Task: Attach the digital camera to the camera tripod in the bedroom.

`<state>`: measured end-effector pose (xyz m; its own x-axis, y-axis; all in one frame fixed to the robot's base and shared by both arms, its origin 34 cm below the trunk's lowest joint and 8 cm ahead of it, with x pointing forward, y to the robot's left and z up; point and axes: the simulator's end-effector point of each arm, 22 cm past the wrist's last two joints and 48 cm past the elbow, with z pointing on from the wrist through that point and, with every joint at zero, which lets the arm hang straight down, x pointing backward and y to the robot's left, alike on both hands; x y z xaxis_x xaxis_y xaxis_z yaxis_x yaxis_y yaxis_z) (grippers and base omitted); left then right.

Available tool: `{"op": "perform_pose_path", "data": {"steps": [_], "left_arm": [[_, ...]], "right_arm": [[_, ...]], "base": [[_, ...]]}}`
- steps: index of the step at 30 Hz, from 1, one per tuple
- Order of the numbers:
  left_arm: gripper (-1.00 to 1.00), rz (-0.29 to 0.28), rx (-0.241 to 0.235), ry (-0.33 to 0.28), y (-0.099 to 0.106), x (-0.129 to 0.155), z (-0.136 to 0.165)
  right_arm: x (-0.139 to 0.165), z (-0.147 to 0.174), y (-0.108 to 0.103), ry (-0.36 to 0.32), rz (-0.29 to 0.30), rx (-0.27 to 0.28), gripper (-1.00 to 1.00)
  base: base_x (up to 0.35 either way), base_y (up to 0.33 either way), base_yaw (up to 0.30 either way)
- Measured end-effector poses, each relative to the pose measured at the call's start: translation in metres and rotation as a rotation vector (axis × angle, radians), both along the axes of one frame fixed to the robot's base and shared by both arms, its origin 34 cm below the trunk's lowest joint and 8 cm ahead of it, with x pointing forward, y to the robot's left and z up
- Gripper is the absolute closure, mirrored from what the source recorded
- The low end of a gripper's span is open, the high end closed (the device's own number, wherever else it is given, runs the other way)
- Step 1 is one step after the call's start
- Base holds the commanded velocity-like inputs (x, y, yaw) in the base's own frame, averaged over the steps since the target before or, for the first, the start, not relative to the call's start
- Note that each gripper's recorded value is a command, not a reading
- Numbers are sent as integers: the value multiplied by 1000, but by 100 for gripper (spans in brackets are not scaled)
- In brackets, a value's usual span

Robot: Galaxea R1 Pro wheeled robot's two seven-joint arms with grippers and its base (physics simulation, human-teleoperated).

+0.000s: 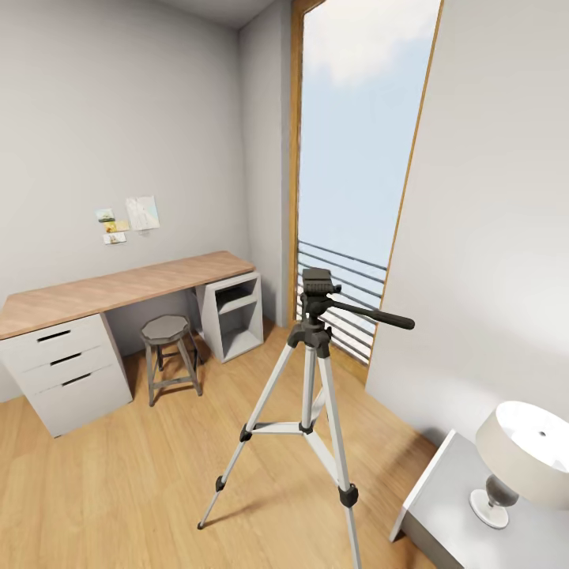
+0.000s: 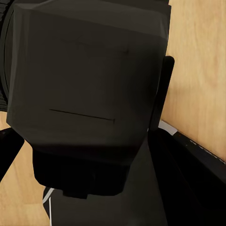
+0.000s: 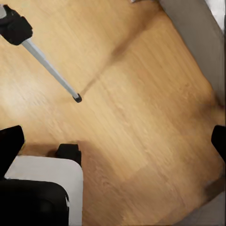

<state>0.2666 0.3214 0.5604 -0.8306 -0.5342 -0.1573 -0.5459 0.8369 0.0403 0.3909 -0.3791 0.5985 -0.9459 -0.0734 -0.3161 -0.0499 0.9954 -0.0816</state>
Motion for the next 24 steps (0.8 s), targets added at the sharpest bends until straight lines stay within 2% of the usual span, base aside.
{"op": "perform_pose_path", "data": {"steps": [1, 3, 5, 7, 9, 10, 11, 17, 19, 20, 22, 24], "left_arm": [[100, 0, 0, 0, 0, 0, 0], [100, 0, 0, 0, 0, 0, 0], [100, 0, 0, 0, 0, 0, 0], [100, 0, 0, 0, 0, 0, 0], [100, 0, -1, 0, 0, 0, 0], [100, 0, -1, 0, -1, 0, 0], [100, 0, -1, 0, -1, 0, 0], [100, 0, 2, -4, 0, 1, 0], [100, 0, 2, -4, 0, 1, 0], [100, 0, 2, -4, 0, 1, 0], [100, 0, 2, -4, 0, 1, 0], [100, 0, 2, -5, 0, 1, 0]], "right_arm": [[28, 12, 6, -22, 16, 9, -100], [60, 30, 13, -43, 29, 25, -100], [103, 64, 29, -64, 44, 60, -100], [130, 92, 42, -83, 59, 86, -100], [166, 142, 61, -136, 86, 122, -100], [178, 178, 75, -134, 94, 153, -100], [213, 239, 90, -277, 137, 159, -100], [255, 321, 114, -365, 167, 203, -100], [279, 360, 123, -415, 188, 228, -100], [291, 384, 131, -462, 211, 247, -100], [299, 402, 138, -496, 234, 264, -100], [304, 424, 152, -531, 280, 308, -100]], "base": [[0, 0, 0], [0, 0, 0], [0, 0, 0], [0, 0, 0], [0, 0, 0], [0, 0, 0], [0, 0, 0], [0, 0, 0], [0, 0, 0], [0, 0, 0], [0, 0, 0], [0, 0, 0]]}}
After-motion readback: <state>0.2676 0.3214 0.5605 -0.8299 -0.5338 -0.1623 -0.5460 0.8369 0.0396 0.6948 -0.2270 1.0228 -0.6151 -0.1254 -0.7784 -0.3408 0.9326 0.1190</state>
